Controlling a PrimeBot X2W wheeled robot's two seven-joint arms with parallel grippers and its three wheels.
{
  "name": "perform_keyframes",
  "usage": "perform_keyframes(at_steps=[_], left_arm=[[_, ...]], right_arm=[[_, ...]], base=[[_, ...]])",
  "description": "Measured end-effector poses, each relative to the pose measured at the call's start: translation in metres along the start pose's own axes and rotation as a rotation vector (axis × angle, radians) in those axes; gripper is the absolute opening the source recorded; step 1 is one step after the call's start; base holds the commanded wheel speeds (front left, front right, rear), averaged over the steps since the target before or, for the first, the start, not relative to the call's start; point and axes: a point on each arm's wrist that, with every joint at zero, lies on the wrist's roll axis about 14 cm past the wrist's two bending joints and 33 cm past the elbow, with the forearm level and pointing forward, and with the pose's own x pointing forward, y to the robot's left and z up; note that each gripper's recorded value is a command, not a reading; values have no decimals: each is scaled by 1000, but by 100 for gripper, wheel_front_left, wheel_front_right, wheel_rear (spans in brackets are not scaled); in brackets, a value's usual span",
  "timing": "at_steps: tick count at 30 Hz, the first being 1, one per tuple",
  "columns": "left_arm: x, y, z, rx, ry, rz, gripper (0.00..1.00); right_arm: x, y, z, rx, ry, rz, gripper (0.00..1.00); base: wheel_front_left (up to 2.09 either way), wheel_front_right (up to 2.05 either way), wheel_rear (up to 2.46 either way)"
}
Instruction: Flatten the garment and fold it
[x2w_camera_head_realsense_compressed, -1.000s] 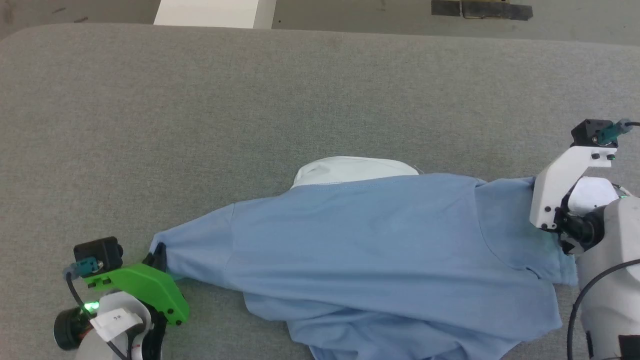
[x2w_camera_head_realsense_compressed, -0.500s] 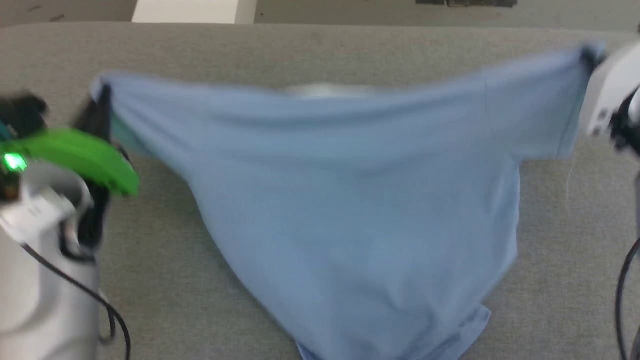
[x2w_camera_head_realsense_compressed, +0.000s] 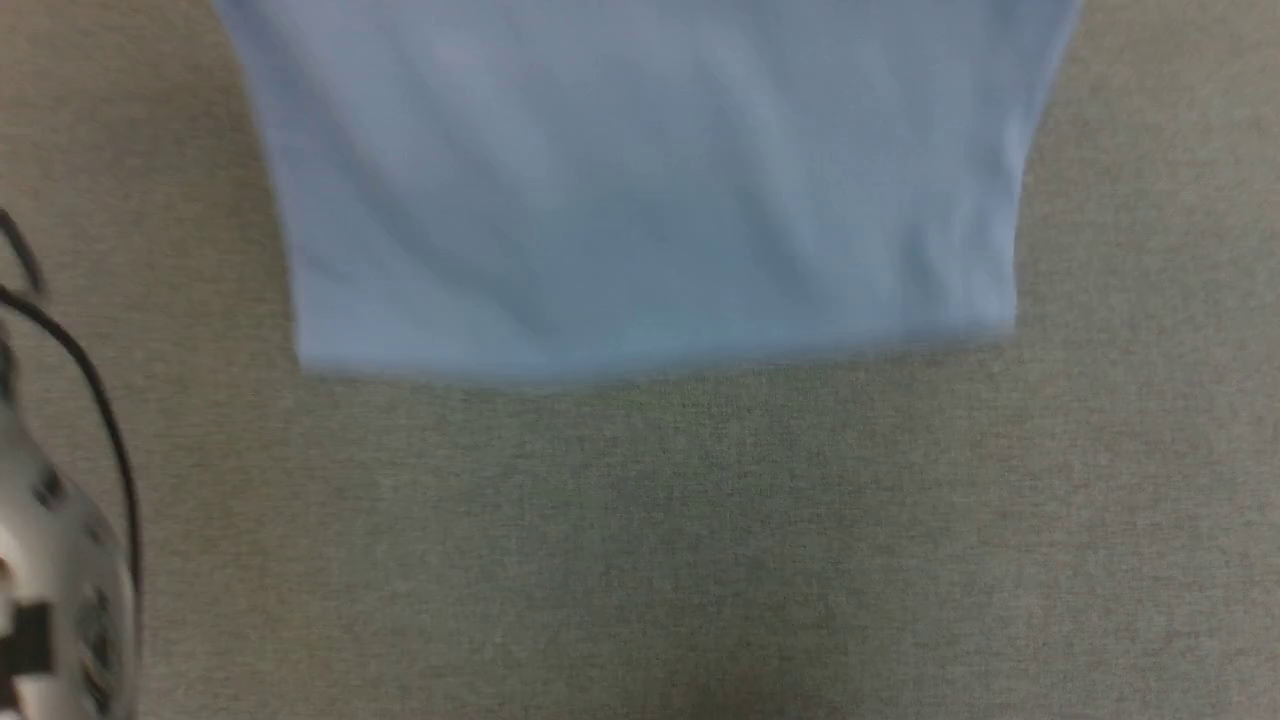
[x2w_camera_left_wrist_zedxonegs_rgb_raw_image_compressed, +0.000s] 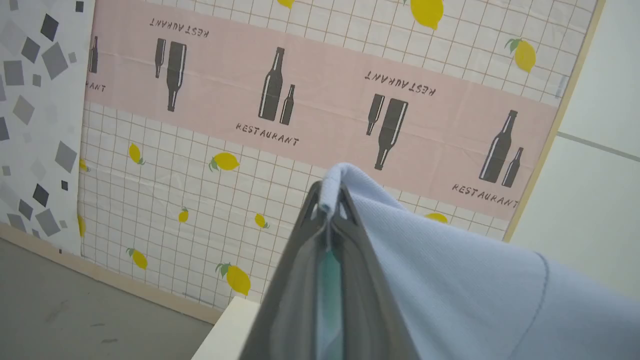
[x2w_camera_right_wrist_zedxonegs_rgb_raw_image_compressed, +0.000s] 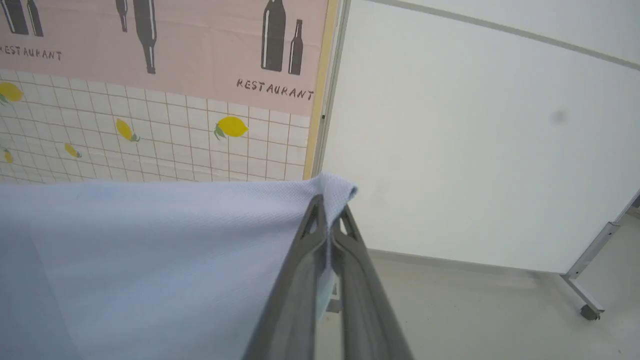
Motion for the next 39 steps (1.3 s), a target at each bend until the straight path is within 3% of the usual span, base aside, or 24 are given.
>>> perform_keyframes(at_steps=[6, 9, 13, 18, 23, 29, 34, 39], left_arm=[[41, -10, 41, -33, -260, 7, 0], [51, -13, 39, -41, -307, 4, 0], [57, -9, 8, -41, -257, 10, 0], [44, 7, -55, 12, -69, 17, 0], [-15, 37, -141, 107, 246, 38, 0], [-103, 65, -182, 162, 510, 60, 0], [-203, 74, -203, 104, 741, 101, 0], [-281, 68, -199, -21, 870, 154, 0]], right_arm=[[20, -12, 55, -41, -253, -62, 0], [25, -14, 71, -65, -341, -79, 0], [33, -13, 65, -75, -360, -77, 0], [40, 7, 22, -69, -256, -12, 0], [17, 35, -76, -29, -28, 91, 0], [-46, 48, -151, 55, 147, 157, 0], [-118, 44, -190, 127, 254, 154, 0], [-187, 37, -210, 178, 337, 120, 0]], base=[[0, 0, 0], [0, 0, 0], [0, 0, 0], [0, 0, 0], [0, 0, 0], [0, 0, 0], [0, 0, 0], [0, 0, 0]])
